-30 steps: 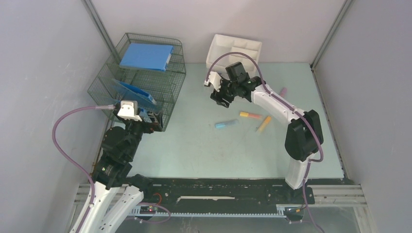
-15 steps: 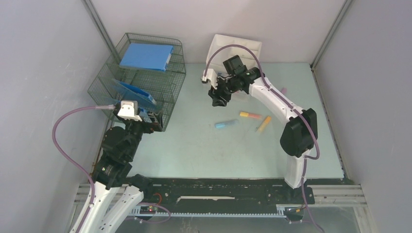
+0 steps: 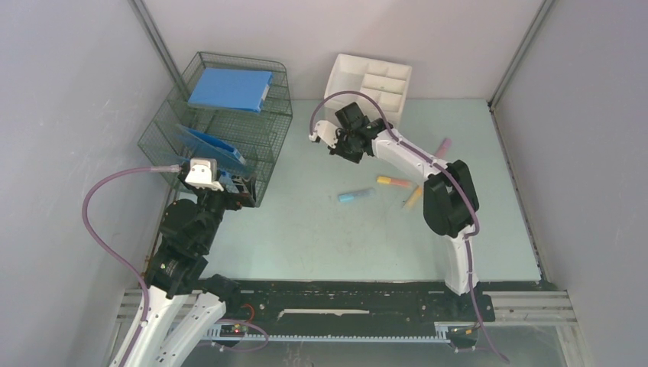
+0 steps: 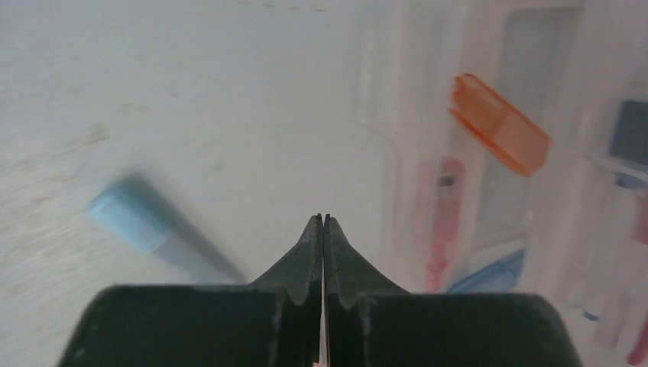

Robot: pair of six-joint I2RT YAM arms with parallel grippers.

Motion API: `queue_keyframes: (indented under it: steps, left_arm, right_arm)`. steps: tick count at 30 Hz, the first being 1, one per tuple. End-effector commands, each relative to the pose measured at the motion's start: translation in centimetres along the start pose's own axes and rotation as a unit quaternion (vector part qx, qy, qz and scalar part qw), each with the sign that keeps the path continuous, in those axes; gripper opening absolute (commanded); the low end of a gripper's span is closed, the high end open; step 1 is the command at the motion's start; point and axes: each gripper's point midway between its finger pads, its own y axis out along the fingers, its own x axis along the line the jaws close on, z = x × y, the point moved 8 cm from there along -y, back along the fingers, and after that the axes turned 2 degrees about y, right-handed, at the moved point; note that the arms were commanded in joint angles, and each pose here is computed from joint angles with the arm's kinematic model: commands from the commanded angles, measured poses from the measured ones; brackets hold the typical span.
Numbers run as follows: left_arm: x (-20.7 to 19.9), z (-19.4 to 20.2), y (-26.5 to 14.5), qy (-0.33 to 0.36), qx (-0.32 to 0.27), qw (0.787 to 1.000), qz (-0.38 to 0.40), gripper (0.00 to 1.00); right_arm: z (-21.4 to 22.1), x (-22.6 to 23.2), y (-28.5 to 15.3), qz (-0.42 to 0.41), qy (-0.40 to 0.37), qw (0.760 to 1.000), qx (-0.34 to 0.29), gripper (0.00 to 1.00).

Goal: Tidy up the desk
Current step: Close the drawer in the storage box.

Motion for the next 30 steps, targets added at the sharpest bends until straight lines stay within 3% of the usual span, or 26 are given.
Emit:
queue_keyframes:
  steps: [1,3,7,15,18,21,24,30]
  left_arm:
    - [0.3,-0.2,0.2,0.01,-0.009,1.0,-0.011,1.0]
    - [0.3,-0.2,0.3,0.01,-0.009,1.0,-0.011,1.0]
    - [0.3,-0.2,0.3,0.01,-0.008,1.0,-0.011,1.0]
    - [0.3,-0.2,0.3,0.01,-0.008,1.0,-0.011,1.0]
    - [0.3,-0.1,0.3,0.01,-0.008,1.0,-0.01,1.0]
    - [0.3,-0.1,0.3,0.01,-0.008,1.0,-0.01,1.0]
    - [0.2,-0.1,0.3,0.01,-0.007,1.0,-0.004,1.0]
    - [-0.9,-0.1,0.6,0.004,-0.011,0.999,0.046,1.0]
  right_arm:
    - [-0.9,-4.0,0.0,0.178,-0.01,0.984,-0.011,0.02]
    - [-0.6,-5.0,0.2,0.231,-0.006,0.973,-0.012,0.05]
    - [-0.6,-6.2,0.2,0.303,-0.011,0.953,-0.027,0.24]
    - [-0.5,-6.3,-0.3,0.31,0.001,0.95,-0.037,0.54]
    - [-0.3,-6.2,-0.7,0.297,0.014,0.954,-0.043,0.59]
    - [-0.6,-5.0,-2.0,0.244,0.029,0.968,-0.057,0.63]
    - [-0.9,-1.8,-4.3,0.134,0.036,0.988,-0.069,0.69]
    - [-1.4,4.3,-11.6,-0.072,0.058,0.985,-0.147,0.73]
